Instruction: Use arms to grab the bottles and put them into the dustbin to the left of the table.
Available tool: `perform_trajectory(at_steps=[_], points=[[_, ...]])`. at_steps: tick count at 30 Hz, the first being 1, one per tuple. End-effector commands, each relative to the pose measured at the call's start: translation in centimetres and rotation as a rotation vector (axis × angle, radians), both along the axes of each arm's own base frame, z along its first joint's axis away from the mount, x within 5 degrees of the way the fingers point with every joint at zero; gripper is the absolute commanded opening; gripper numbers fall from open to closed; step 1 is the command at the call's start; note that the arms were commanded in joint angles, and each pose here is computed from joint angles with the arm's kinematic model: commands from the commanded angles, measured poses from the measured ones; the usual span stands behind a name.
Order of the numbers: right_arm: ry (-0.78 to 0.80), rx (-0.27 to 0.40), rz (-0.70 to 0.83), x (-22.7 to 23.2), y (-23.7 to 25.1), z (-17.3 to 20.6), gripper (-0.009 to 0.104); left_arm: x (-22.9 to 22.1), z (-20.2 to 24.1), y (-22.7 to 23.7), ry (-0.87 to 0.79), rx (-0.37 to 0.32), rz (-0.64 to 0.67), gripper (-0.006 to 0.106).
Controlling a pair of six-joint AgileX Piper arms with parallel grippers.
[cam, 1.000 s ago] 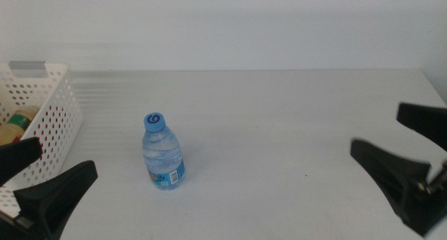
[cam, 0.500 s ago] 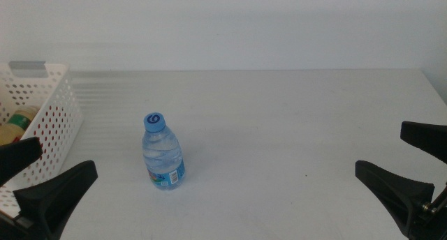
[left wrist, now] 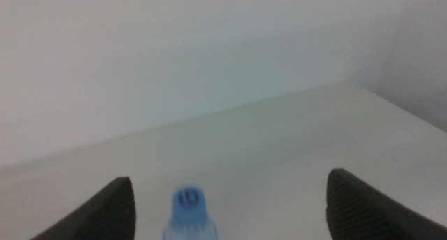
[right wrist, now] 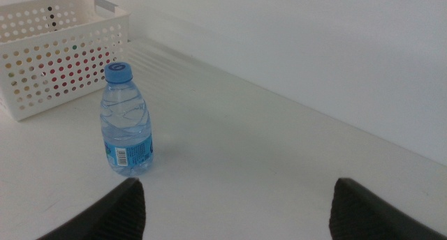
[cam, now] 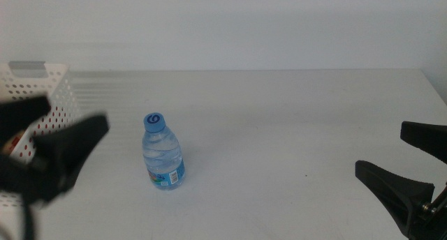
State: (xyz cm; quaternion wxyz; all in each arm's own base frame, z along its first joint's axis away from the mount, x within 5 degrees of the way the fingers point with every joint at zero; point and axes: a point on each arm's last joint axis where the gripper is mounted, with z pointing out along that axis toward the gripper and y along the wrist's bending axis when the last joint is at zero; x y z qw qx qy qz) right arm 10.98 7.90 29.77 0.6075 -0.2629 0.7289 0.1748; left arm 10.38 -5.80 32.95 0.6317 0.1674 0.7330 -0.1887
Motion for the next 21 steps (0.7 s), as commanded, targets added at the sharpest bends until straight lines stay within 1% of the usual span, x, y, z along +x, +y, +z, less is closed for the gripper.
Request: perform_trajectory(at_steps=[1,4,6,8,13,16,19,21], points=[[-0.096,0.046,-0.008,0.1,-0.1,1.7,0.076,1.7,3.2,-0.8,-0.107,-0.023,0.007,0.089],[-0.096,0.046,-0.008,0.1,-0.1,1.7,0.076,3.7,3.6,-1.9,-0.068,0.005,0.007,0.088],[-0.096,0.046,-0.008,0.1,-0.1,1.7,0.076,4.8,2.9,-2.5,-0.047,0.026,0.007,0.088],[-0.096,0.046,-0.008,0.1,-0.1,1.7,0.076,5.4,1.7,-2.8,-0.044,0.028,0.012,0.088],[-0.096,0.046,-0.008,0.1,-0.1,1.7,0.076,4.7,-2.7,-2.2,-0.082,-0.008,0.032,0.088],[-0.096,0.046,-0.008,0.1,-0.1,1.7,0.076,4.1,-5.5,-1.8,-0.077,-0.004,0.040,0.088],[-0.096,0.046,-0.008,0.1,-0.1,1.7,0.076,3.4,-7.5,-1.5,-0.122,0.009,0.031,0.088],[-0.096,0.046,-0.008,0.1,-0.1,1.7,0.076,3.0,-8.6,-1.3,-0.155,0.004,0.024,0.088]])
